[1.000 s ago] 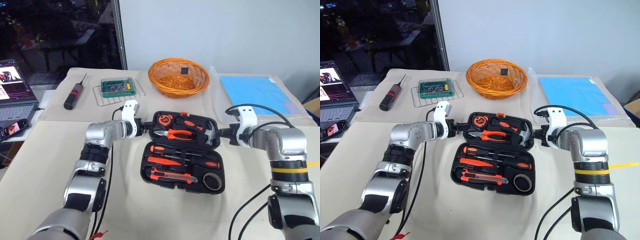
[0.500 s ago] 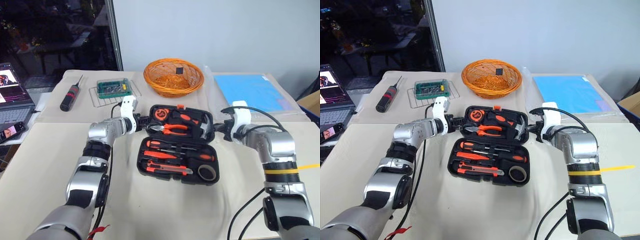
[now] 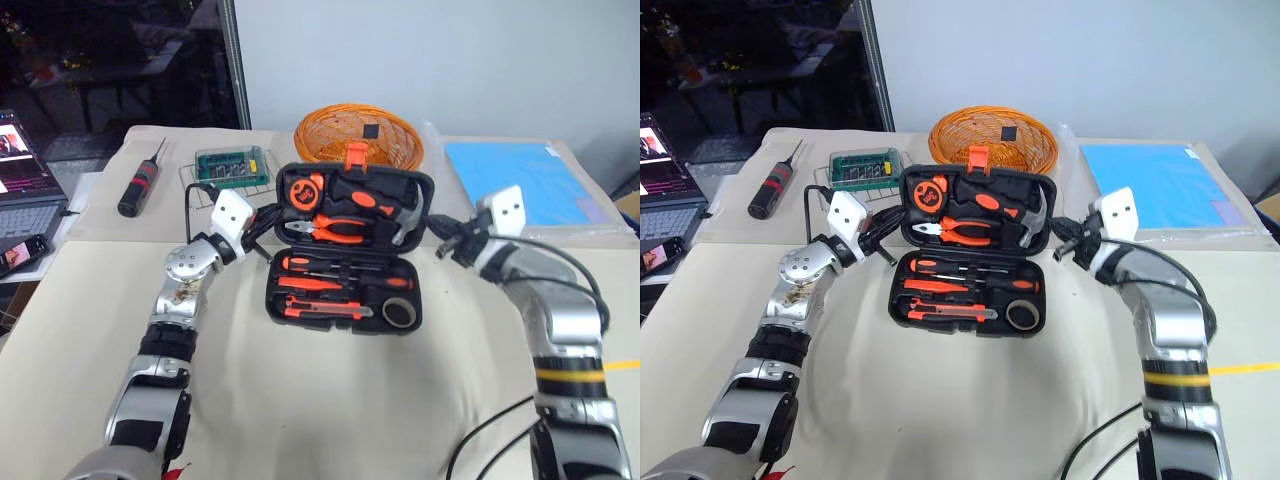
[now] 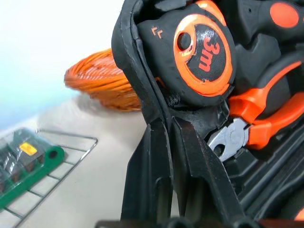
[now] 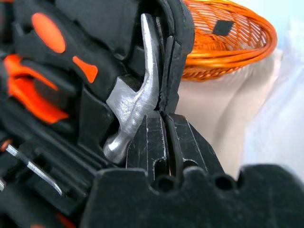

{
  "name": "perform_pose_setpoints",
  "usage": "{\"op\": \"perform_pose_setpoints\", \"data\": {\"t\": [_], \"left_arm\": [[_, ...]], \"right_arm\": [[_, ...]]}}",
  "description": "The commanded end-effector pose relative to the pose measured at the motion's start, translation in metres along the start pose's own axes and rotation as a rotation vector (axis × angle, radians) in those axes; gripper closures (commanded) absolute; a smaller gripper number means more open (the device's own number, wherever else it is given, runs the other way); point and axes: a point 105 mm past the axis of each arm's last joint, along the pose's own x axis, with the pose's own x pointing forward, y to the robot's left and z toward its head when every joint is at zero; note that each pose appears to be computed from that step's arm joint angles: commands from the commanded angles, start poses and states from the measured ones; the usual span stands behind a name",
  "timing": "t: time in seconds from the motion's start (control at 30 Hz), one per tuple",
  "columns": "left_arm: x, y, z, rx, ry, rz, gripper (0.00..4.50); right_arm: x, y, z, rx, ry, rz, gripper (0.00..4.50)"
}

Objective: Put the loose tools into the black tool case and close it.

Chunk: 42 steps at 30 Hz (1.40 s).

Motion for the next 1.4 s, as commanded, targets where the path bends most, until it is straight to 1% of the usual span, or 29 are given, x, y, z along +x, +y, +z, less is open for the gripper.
{"op": "perform_pose_setpoints", "data": {"t": [0.03,0.07,0.1,0.13,0.17,0.2,0.23,0.27,0.3,0.33,0.37,0.4,0.47,0.5,0.53,0.6,0.63,0.67,0.73,0.77,0.8,0.83,0.97,1.03,1.07,1.13,1.23,1.4], "left_arm": [[-0.012,-0.036,-0.005,0.077,0.055,-0.228,4.49],[-0.021,-0.035,-0.007,0.046,0.082,-0.249,4.49],[-0.029,-0.034,-0.011,-0.008,0.122,-0.271,4.14],[-0.047,-0.033,-0.019,-0.044,0.21,-0.325,3.79],[-0.065,-0.033,-0.028,-0.089,0.304,-0.377,3.69],[-0.085,-0.034,-0.035,-0.145,0.396,-0.441,3.25],[-0.109,-0.022,-0.04,-0.214,0.494,-0.439,2.73],[-0.13,-0.011,-0.043,-0.281,0.581,-0.434,2.48],[-0.147,-0.003,-0.04,-0.306,0.633,-0.458,2.24],[-0.157,0.004,-0.035,-0.336,0.66,-0.46,1.76],[-0.161,0.007,-0.029,-0.366,0.66,-0.473,1.44],[-0.163,0.007,-0.018,-0.389,0.639,-0.513,1.06],[-0.156,0.003,0.005,-0.459,0.557,-0.568,1.0],[-0.151,-0.001,0.014,-0.487,0.523,-0.592,1.0],[-0.144,-0.005,0.02,-0.491,0.487,-0.606,1.22],[-0.131,-0.01,0.027,-0.504,0.437,-0.607,1.71],[-0.125,-0.015,0.031,-0.494,0.414,-0.618,2.18],[-0.117,-0.02,0.034,-0.479,0.389,-0.625,2.44],[-0.105,-0.026,0.037,-0.458,0.352,-0.626,3.3],[-0.098,-0.029,0.039,-0.454,0.333,-0.622,3.61],[-0.09,-0.034,0.04,-0.452,0.32,-0.629,4.04],[-0.085,-0.038,0.041,-0.45,0.312,-0.634,4.38],[-0.064,-0.052,0.033,-0.416,0.318,-0.653,4.38],[-0.055,-0.056,0.025,-0.36,0.336,-0.668,4.38],[-0.053,-0.057,0.026,-0.351,0.332,-0.691,4.38],[-0.052,-0.057,0.032,-0.342,0.318,-0.739,4.38],[-0.053,-0.057,0.036,-0.309,0.313,-0.789,4.38],[-0.045,-0.058,0.047,-0.27,0.29,-0.829,4.38]], "right_arm": [[-0.019,0.038,0.021,-0.076,-0.095,0.136,4.5],[-0.025,0.039,0.015,-0.107,-0.065,0.131,4.5],[-0.032,0.041,0.009,-0.136,-0.031,0.146,4.5],[-0.042,0.041,0.001,-0.175,0.012,0.151,4.15],[-0.05,0.042,-0.004,-0.199,0.043,0.164,3.81],[-0.058,0.042,-0.007,-0.213,0.07,0.174,3.59],[-0.074,0.041,-0.016,-0.273,0.151,0.2,3.11],[-0.088,0.042,-0.026,-0.329,0.235,0.232,2.85],[-0.101,0.039,-0.032,-0.343,0.305,0.236,2.62],[-0.111,0.035,-0.036,-0.336,0.362,0.227,2.55],[-0.119,0.031,-0.039,-0.326,0.401,0.219,2.55],[-0.129,0.033,-0.037,-0.269,0.417,0.233,2.55],[-0.136,0.047,-0.029,-0.164,0.387,0.29,2.95],[-0.137,0.059,-0.027,-0.125,0.376,0.34,3.26],[-0.136,0.071,-0.028,-0.098,0.373,0.392,3.6],[-0.132,0.089,-0.032,-0.069,0.382,0.463,4.28],[-0.125,0.095,-0.032,-0.059,0.365,0.469,4.5],[-0.116,0.101,-0.031,-0.034,0.336,0.463,4.5],[-0.104,0.11,-0.03,-0.022,0.306,0.475,4.5],[-0.101,0.114,-0.03,-0.024,0.303,0.483,4.5],[-0.098,0.117,-0.033,-0.01,0.316,0.49,4.5],[-0.097,0.12,-0.035,0.001,0.326,0.492,4.5],[-0.082,0.128,-0.058,-0.016,0.407,0.48,4.5],[-0.06,0.111,-0.073,-0.058,0.452,0.374,4.5],[-0.051,0.102,-0.074,-0.096,0.46,0.337,4.5],[-0.033,0.085,-0.07,-0.124,0.451,0.26,4.5],[-0.013,0.065,-0.064,-0.174,0.439,0.189,4.5],[0.019,0.055,-0.05,-0.19,0.362,0.201,4.5]]}}
